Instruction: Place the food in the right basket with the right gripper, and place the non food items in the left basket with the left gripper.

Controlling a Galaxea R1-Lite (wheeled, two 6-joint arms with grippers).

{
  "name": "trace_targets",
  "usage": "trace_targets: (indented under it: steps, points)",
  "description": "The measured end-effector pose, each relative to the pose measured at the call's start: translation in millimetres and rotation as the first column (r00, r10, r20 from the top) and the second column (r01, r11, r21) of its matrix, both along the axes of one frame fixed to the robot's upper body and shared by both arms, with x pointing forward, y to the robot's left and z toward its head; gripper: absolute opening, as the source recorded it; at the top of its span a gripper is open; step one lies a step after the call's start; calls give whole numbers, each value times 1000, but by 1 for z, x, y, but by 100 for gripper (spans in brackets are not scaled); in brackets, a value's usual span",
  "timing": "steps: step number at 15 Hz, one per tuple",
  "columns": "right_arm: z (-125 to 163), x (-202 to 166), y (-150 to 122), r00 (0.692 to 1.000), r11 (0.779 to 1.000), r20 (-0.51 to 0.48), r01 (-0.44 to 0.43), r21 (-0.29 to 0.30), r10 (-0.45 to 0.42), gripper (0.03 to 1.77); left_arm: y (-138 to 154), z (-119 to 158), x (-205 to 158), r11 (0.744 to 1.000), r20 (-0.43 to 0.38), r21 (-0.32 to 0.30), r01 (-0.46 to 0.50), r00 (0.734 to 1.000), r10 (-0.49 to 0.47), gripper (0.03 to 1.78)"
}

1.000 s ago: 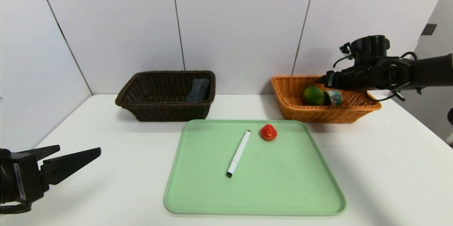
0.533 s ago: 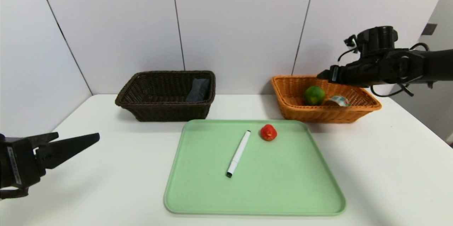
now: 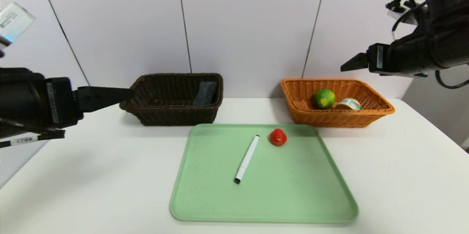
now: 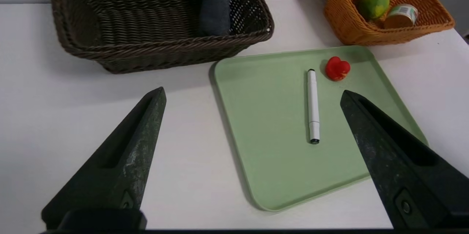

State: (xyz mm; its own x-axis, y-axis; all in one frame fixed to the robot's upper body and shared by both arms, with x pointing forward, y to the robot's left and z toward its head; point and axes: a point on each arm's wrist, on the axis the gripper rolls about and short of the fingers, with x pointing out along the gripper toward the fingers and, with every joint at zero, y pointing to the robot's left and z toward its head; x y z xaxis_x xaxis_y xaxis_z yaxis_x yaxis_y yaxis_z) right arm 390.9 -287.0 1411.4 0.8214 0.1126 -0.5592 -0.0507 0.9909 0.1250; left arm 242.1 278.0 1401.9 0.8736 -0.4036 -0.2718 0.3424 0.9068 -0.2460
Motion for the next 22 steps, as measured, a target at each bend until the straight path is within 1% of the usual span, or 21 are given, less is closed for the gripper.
trace_targets:
  steps: [2, 4, 6, 9, 11, 13, 15, 17, 18, 20, 22]
  points:
    - [20, -39, 7, 999, 999, -22, -50, -2, 50, 168, -21, 5, 19, 997, -28, 17, 70, 997, -69, 169]
    - [31, -75, 9, 995, 996, -39, -87, -10, 87, 168, -48, 9, 40, 991, -55, 34, 131, 990, -129, 169]
    - [30, -104, 7, 993, 995, -73, -91, -28, 89, 169, -77, 11, 60, 982, -90, 53, 182, 980, -176, 169]
    - [18, -141, 0, 995, 995, -90, -59, -85, 52, 169, -126, 4, 84, 958, -202, 109, 264, 950, -239, 169]
    - [6, -162, -6, 993, 992, -109, -60, -111, 48, 169, -160, -10, 95, 933, -303, 163, 320, 916, -261, 169]
    - [-2, -179, -11, 990, 990, -132, -75, -122, 58, 169, -188, -28, 104, 904, -390, 209, 373, 879, -273, 169]
    - [-10, -188, -14, 986, 989, -149, -90, -117, 72, 169, -210, -47, 113, 873, -464, 253, 418, 844, -269, 169]
    - [-15, -192, -14, 979, 988, -170, -129, -84, 113, 169, -225, -67, 122, 835, -531, 301, 460, 808, -254, 169]
    - [-16, -192, -14, 976, 987, -176, -142, -73, 128, 169, -231, -77, 126, 815, -548, 327, 479, 798, -249, 169]
    - [-19, -193, -14, 974, 987, -185, -148, -69, 133, 169, -240, -95, 135, 775, -551, 399, 490, 804, -225, 169]
    - [-22, -193, -14, 970, 986, -197, -156, -64, 141, 169, -245, -108, 140, 755, -567, 419, 504, 795, -216, 169]
